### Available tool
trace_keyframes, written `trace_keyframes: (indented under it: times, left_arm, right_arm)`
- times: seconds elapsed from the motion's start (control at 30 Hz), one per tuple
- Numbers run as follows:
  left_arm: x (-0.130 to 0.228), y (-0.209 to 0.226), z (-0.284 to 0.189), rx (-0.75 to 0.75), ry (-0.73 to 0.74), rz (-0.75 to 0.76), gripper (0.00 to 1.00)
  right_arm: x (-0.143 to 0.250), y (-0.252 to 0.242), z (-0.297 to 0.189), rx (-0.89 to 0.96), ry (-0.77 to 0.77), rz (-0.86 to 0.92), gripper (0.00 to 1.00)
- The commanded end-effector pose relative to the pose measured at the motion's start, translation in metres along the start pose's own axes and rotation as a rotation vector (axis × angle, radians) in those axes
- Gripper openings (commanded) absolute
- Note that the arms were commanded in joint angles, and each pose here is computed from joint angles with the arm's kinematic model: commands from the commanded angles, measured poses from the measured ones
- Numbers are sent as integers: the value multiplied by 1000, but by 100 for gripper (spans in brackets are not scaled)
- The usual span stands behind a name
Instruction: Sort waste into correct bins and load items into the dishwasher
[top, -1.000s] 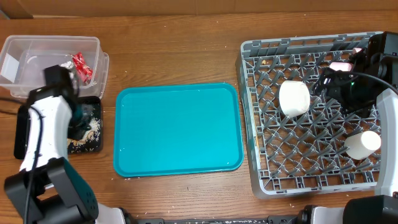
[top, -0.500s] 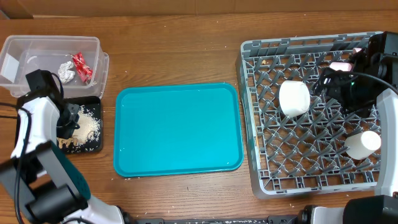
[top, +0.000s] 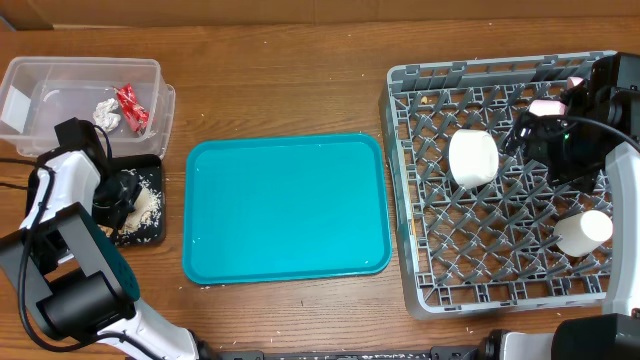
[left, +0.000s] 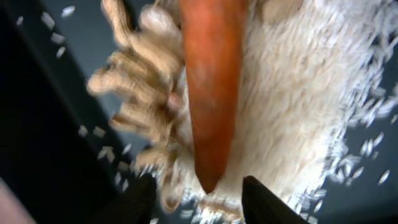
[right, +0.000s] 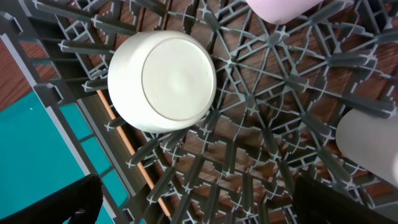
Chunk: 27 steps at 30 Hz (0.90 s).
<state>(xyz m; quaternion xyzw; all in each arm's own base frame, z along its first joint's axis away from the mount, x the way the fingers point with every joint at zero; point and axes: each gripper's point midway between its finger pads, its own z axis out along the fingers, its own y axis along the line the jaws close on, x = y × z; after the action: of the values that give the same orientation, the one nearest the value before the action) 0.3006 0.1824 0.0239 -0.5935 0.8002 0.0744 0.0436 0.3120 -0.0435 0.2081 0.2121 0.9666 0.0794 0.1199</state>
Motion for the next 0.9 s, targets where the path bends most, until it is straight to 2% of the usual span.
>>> trace_keyframes:
  times: [0.0,0.17,0.27,0.33,0.37,0.4,0.43,0.47,0.57,0.73,0.87]
  left_arm:
    - [-10,-7,-31,41,-7,55,50]
    - [-10,-20,-86,91,-46,155,51]
    - [1,-41,-127,163,-113,301,51]
    - [23,-66,-153,255,-135,472,56]
    - [40,-80,-165,312,-133,577,70]
    - [59,-93,-175,369,-125,692,91]
    - [78,-102,-182,409,-112,787,100]
    - [115,-109,-189,437,-66,935,100]
    - [147,-89,-184,340,10,1018,100]
    - [168,-38,-179,155,163,995,100]
    - [172,-18,-187,131,180,992,100]
  right_arm:
    - [-3,0,-5,8,-18,-12,100]
    - [-3,0,-5,7,-18,-12,100]
    - [-7,3,-5,-11,-32,-14,100]
    - [-11,10,-5,-43,-48,-20,100]
    - [-14,13,-5,-61,-61,-28,100]
    - [-17,17,-6,-78,-70,-54,100]
    - [-18,20,-6,-92,-76,-75,100]
    - [-15,25,-4,-102,-61,-95,100]
    - [4,27,1,-87,22,-129,100]
    - [17,17,-1,-36,65,-112,100]
    - [19,18,-12,-43,26,-118,100]
